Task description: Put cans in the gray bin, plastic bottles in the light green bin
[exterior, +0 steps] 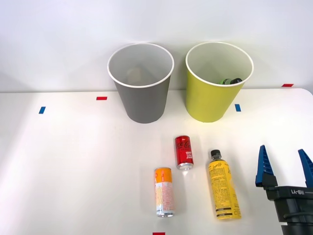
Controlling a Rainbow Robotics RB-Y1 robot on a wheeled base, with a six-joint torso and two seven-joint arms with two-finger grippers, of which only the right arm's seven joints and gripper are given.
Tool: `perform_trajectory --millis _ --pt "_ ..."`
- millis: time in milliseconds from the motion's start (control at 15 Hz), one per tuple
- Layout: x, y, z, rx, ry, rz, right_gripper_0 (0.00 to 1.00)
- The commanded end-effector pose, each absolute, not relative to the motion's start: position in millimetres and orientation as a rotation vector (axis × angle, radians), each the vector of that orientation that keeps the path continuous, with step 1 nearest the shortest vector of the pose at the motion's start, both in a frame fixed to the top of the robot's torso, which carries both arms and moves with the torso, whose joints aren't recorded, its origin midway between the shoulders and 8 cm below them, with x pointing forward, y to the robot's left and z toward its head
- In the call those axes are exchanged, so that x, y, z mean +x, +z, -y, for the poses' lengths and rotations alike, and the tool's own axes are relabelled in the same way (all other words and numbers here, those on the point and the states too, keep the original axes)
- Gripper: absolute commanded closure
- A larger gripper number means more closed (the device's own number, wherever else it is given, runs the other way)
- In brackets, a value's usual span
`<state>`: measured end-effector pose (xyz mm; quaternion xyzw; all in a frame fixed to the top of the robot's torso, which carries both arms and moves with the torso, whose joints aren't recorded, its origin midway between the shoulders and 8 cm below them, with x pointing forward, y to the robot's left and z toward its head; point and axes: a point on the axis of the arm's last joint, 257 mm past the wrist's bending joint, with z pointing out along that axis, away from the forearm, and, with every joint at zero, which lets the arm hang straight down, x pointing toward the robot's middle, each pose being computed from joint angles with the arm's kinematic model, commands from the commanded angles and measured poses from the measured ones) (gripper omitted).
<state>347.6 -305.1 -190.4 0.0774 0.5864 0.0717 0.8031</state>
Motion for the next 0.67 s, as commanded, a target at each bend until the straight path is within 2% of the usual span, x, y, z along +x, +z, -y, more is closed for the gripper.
perform_trajectory --millis 67,667 --pt "341 -211 316 0.163 0.118 -1.285 0.0" --pt "300 -241 320 0.176 -0.037 -1.348 0.0"
